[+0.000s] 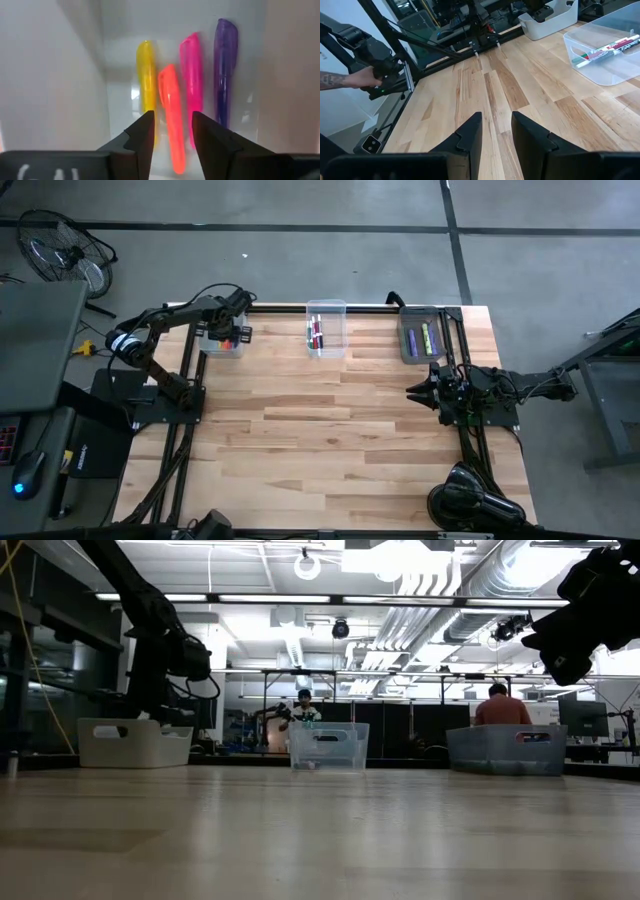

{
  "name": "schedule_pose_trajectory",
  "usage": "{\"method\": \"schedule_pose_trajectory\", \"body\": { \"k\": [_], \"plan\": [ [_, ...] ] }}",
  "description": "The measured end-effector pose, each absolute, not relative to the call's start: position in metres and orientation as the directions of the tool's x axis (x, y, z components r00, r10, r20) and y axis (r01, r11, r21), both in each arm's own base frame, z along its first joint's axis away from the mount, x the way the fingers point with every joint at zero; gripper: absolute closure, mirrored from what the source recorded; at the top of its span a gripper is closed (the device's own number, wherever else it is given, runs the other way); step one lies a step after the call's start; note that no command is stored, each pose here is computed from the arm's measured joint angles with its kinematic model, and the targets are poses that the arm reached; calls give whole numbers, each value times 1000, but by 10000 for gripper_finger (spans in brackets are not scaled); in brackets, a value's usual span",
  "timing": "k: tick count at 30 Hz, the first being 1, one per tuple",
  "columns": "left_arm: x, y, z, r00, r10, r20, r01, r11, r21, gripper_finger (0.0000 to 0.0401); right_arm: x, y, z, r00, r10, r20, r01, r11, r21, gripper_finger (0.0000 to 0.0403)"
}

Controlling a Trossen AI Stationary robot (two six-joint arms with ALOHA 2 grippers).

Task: Pick & Place Markers
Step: Return to Home Position

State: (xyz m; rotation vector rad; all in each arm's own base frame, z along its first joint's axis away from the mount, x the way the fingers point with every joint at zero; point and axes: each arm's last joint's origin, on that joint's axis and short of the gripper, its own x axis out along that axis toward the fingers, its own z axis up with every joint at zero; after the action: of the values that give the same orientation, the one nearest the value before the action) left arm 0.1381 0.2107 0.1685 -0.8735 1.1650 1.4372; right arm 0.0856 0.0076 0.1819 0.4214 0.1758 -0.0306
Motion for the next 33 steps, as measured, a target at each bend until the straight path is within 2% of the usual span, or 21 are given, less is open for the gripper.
{"method": "schedule_pose_trajectory", "body": {
  "k": [3,9,19,24,33],
  "plan": [
    [139,210,169,-167,258,-952,-983,30,181,268,86,8,182,984,7,-176,66,912,404,308],
    [143,213,175,-103,240,-965,-982,132,137,266,86,8,182,984,7,-176,66,912,404,308],
    [149,223,242,2,414,-910,-981,177,78,265,86,8,182,984,7,-176,66,912,404,308],
    [152,219,280,162,482,-861,-963,266,-32,265,86,8,182,984,7,-176,66,912,404,308],
    [180,181,335,562,513,-649,-784,581,-220,265,86,8,182,984,7,-176,66,912,404,308]
  ]
}}
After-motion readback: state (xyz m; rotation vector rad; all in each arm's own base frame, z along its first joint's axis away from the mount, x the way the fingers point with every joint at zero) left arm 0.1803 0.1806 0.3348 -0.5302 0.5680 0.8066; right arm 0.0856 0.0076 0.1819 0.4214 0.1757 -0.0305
